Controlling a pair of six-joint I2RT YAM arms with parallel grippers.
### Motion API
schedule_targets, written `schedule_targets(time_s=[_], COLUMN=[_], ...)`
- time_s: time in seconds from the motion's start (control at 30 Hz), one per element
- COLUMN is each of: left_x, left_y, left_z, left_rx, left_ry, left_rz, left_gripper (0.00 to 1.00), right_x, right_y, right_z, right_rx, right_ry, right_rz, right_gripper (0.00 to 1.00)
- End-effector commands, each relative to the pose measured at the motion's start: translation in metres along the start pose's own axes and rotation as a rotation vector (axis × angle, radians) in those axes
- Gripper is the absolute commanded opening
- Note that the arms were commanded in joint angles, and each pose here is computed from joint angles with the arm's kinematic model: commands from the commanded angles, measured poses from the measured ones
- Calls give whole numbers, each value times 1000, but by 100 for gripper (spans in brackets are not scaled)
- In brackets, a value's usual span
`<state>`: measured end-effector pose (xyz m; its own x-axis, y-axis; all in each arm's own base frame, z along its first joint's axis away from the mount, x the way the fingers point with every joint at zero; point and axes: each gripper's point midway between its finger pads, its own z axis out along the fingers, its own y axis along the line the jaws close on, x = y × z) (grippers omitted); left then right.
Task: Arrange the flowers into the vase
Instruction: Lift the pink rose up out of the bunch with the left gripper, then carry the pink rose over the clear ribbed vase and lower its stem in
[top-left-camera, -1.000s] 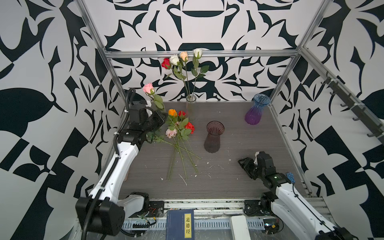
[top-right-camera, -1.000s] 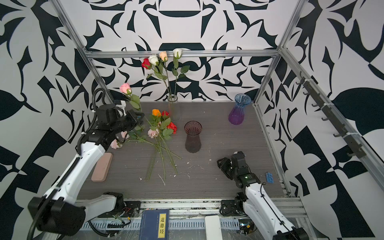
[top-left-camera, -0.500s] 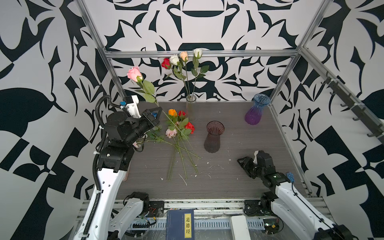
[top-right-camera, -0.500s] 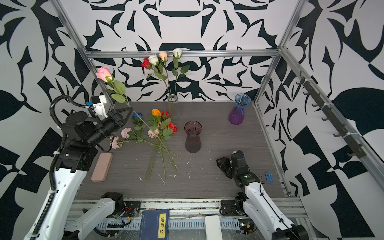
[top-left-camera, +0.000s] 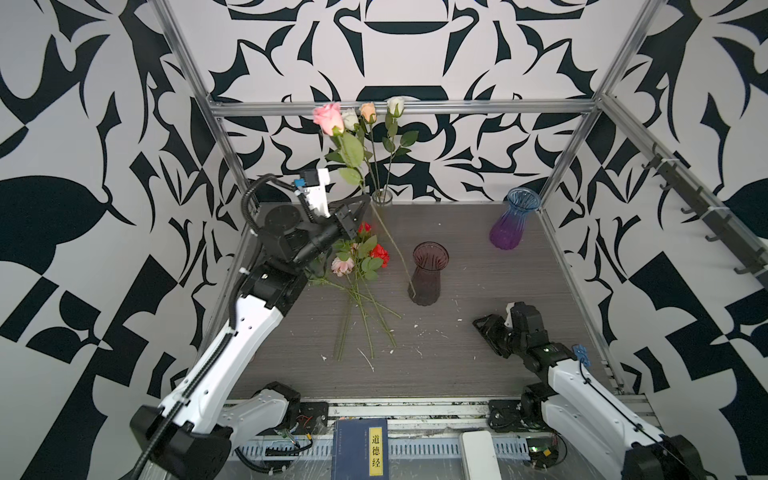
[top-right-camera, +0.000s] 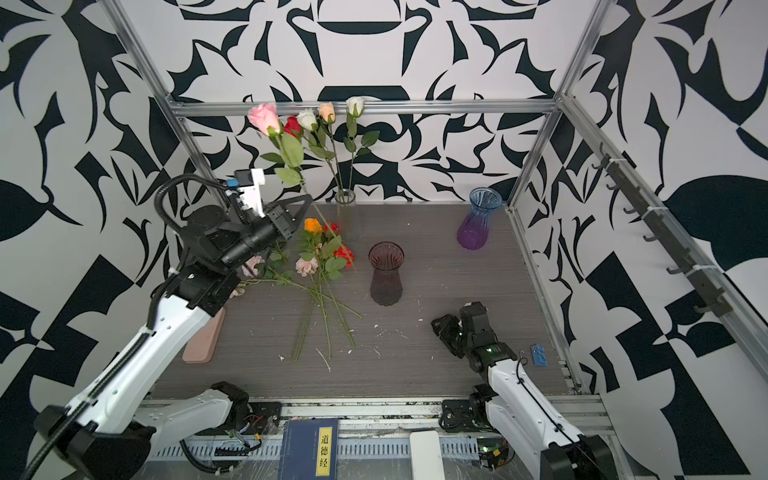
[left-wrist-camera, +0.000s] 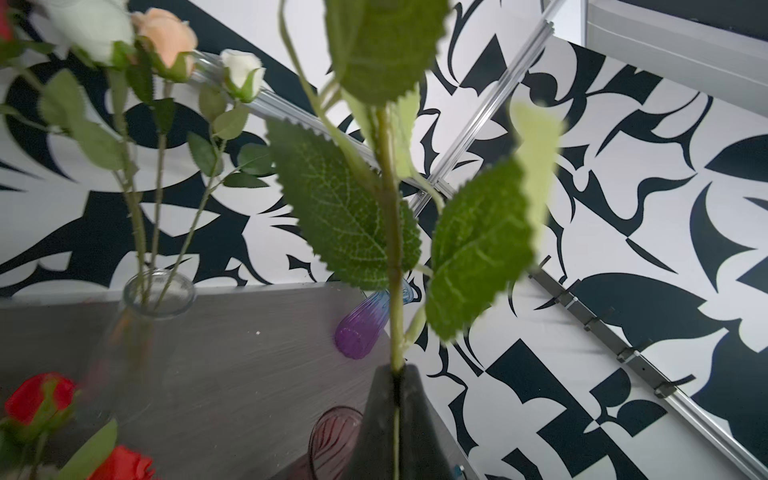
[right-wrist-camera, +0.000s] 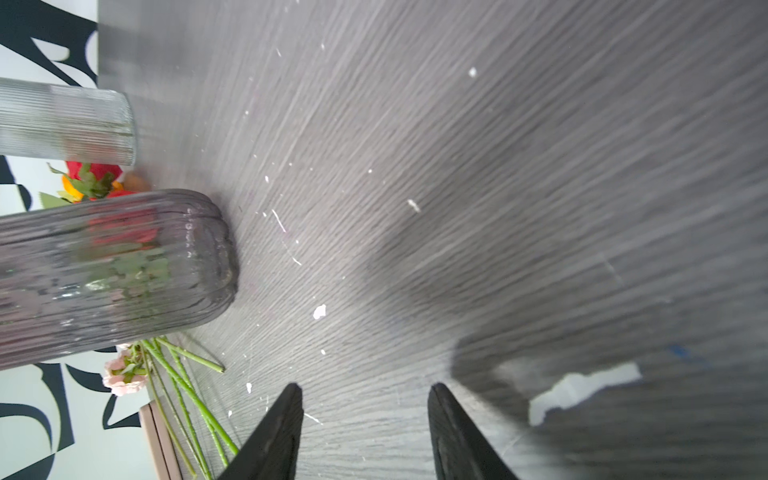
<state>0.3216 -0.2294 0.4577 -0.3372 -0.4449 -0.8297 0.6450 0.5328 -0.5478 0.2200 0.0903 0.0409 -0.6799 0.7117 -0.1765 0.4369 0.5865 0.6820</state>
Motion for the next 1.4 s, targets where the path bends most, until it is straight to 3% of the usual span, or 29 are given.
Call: schedule_targets(time_s=[0.0,0.2,0.43,0.93,1.07,1.13,1.27,1.37], left_x=[-44,-47,-43,52,76,85,94,97], left_y=[-27,-36,-39,-26,-18,-11,-8,-10], left_z=[14,58,76,82,81,80,76,71], left_rx=[61,97,84,19,-9,-32,-44,-38], left_ry=[-149,-147,-139,18,89,121,173,205], left_rz=[125,139,201,262,233,218,204,218], left_gripper=[0,0,0,0,0,5,35,38], right_x=[-5,-5,-4,-3,-3,-3,-3,-3], right_y=[2,4,6,6,5,5,5,5], right_z=[-2,-3,-1,-5,-5,-5,-4,-3], right_rx=[-7,-7,-5,-25,-23,-22,-17,-15], right_ry=[-22,-19,-4,-14,-15,-13,-7,-6], right_rz=[-10,-21,-34,-37,-36,-35,-35,-32], right_gripper=[52,53,53,53,53,53,53,53])
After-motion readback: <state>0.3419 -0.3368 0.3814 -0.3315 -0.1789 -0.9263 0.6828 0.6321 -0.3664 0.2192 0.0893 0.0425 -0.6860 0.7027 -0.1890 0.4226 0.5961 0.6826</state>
